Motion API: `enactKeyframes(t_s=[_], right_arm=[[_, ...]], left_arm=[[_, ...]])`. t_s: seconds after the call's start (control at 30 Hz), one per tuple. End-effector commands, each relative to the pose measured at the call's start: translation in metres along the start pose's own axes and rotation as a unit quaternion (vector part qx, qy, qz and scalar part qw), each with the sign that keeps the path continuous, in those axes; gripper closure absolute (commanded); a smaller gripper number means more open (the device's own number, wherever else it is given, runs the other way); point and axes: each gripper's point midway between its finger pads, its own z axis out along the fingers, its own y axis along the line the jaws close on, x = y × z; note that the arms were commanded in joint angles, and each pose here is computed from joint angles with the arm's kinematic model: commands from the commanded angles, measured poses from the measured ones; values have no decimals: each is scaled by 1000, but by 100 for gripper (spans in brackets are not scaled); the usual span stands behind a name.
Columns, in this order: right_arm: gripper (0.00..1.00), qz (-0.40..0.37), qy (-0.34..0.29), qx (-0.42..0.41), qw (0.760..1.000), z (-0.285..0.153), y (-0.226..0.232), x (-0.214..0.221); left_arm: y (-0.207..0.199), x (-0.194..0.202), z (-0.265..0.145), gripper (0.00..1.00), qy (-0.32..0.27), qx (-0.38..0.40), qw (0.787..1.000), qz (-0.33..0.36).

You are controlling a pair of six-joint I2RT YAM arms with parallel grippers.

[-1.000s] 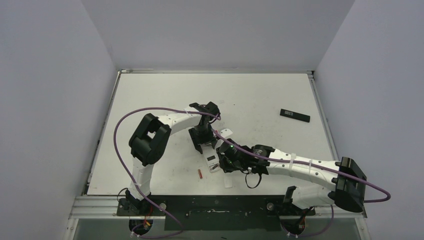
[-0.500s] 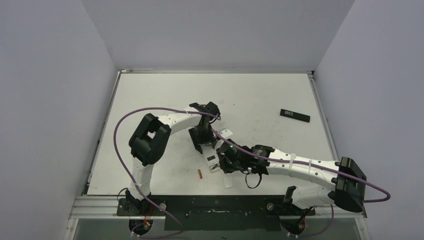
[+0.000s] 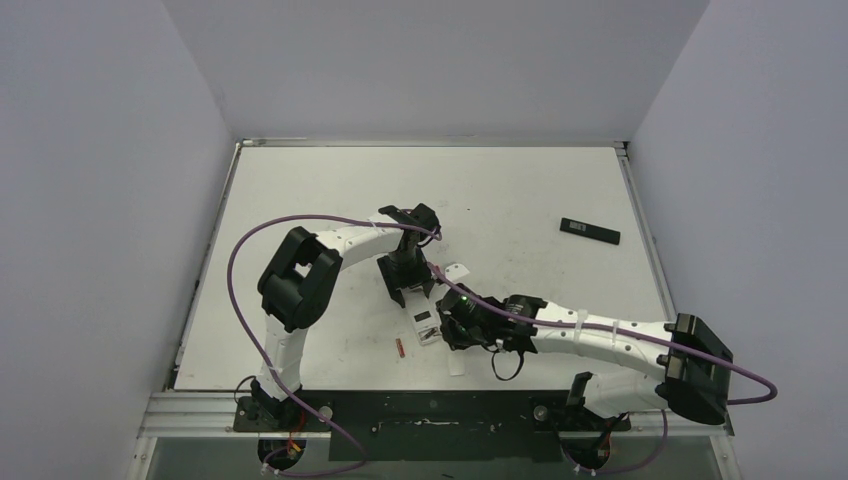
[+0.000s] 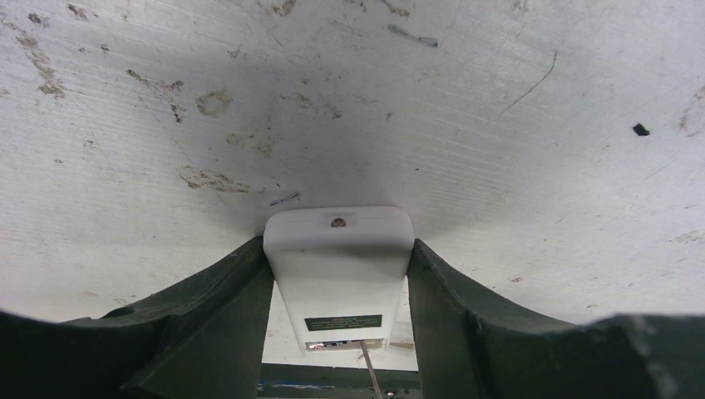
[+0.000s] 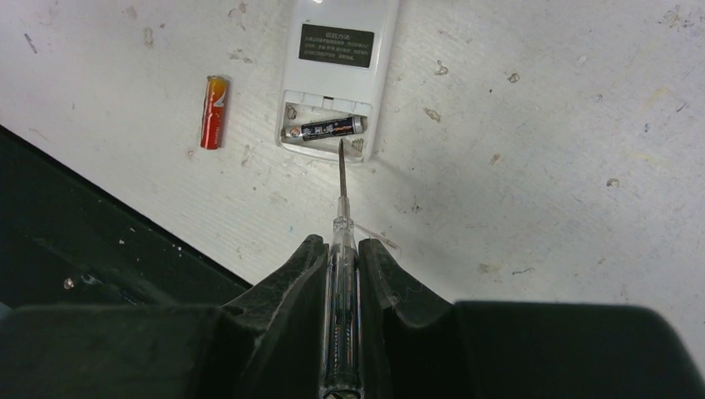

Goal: Unload the batteries from the remote control
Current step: Unload the battery from the remote control.

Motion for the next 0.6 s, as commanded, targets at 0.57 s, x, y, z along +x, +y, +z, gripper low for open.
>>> enactKeyframes(t_s=[0.57], right_arm=[[95, 130, -86, -43, 987, 7, -5, -20]], left_arm=[[4, -6, 18, 100, -19, -12, 1000, -4]])
